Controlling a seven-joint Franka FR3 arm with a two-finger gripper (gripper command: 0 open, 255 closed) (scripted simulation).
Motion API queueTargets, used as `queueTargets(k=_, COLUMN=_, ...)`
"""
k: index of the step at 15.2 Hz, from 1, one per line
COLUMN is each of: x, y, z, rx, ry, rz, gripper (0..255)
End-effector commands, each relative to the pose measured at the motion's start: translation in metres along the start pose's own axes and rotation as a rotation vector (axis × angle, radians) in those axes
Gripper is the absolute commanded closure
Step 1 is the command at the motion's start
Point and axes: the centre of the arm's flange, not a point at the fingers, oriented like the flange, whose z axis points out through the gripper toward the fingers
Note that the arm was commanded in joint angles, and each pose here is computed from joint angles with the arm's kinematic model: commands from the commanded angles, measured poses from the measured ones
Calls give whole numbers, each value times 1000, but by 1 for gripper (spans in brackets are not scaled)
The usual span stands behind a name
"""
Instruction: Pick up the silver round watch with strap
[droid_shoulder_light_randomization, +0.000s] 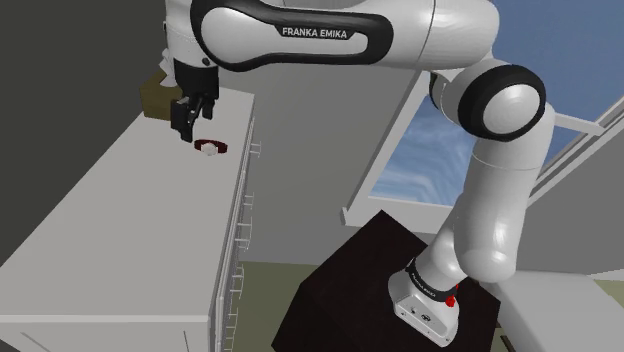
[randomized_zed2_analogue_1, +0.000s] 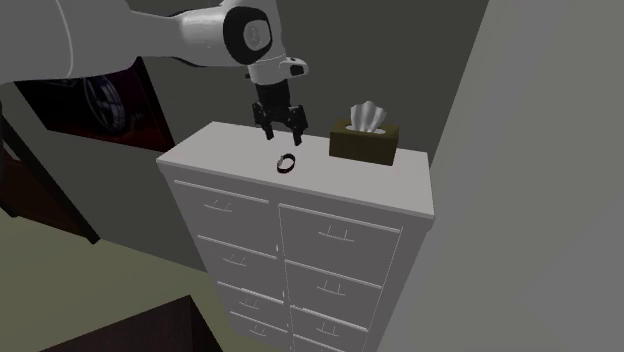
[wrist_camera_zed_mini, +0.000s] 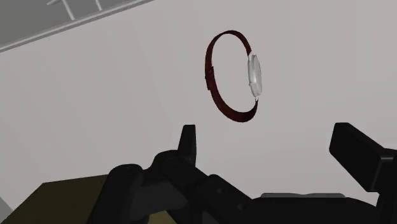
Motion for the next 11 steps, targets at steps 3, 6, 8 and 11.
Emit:
queueTargets(k=3, x=0, y=-4, z=21, rx=-1, ry=1, rz=-4, gripper=0)
queueTargets(k=6, x=-1, y=-5, z=35, rx=-1, ry=1, rz=-4, gripper=0)
queueTargets(k=8, x=0, y=-5, z=35, rx=-1, ry=1, rz=-4, gripper=255)
queueTargets(k=11, x=0, y=-6, z=35, rx=0, ry=1, rz=-4, gripper=255)
